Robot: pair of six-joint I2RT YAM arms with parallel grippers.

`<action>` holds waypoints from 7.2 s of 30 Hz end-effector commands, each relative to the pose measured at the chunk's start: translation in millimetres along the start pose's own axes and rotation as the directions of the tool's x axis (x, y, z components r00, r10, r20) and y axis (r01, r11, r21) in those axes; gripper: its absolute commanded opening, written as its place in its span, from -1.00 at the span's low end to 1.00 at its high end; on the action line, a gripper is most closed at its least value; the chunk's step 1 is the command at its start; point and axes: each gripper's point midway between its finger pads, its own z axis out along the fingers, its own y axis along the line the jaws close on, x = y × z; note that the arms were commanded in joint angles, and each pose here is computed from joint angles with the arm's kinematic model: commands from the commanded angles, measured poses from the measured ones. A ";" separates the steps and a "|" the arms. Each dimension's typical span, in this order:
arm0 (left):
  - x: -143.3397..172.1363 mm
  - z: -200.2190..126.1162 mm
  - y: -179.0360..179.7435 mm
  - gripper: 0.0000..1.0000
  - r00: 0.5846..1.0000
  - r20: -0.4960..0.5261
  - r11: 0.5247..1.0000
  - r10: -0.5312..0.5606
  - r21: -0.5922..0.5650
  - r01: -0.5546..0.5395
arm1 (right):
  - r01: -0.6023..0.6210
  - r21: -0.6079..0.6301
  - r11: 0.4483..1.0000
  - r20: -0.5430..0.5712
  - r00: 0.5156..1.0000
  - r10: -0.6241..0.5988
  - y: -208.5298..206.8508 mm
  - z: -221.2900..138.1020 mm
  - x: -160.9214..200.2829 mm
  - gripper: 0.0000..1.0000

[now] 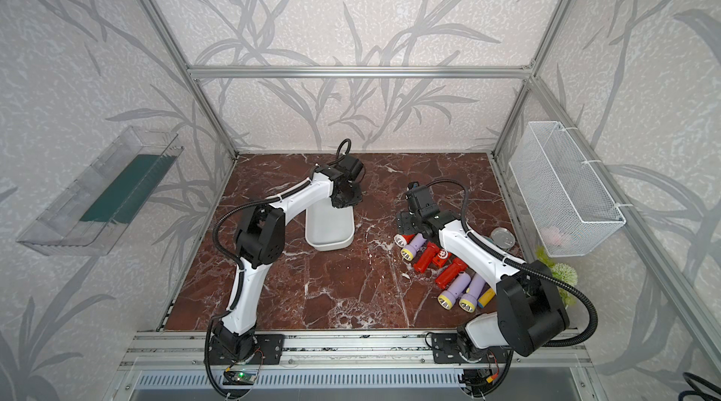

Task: Put the flashlights into the storage boxes
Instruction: Move the storage box to the center of the board, then pick up the flashlight from the center of the board, then place the flashlight at the storage box.

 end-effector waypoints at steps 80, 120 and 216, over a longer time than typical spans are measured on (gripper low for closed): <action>-31.7 -172.1 56.1 0.81 0.875 0.452 0.954 0.173 0.143 -0.263 | -0.319 0.003 0.948 -0.362 0.883 0.299 25.9 36.7 34.8 0.46; 119.8 -233.3 24.3 0.82 0.858 0.202 0.607 0.473 0.631 -0.483 | -0.378 0.031 0.925 -0.466 0.814 0.348 30.3 74.3 44.6 0.44; 84.3 -196.0 -2.6 0.81 0.754 0.311 0.618 0.579 0.435 -0.655 | -0.363 -0.212 0.908 -0.411 0.876 0.254 91.5 35.9 -80.9 -0.22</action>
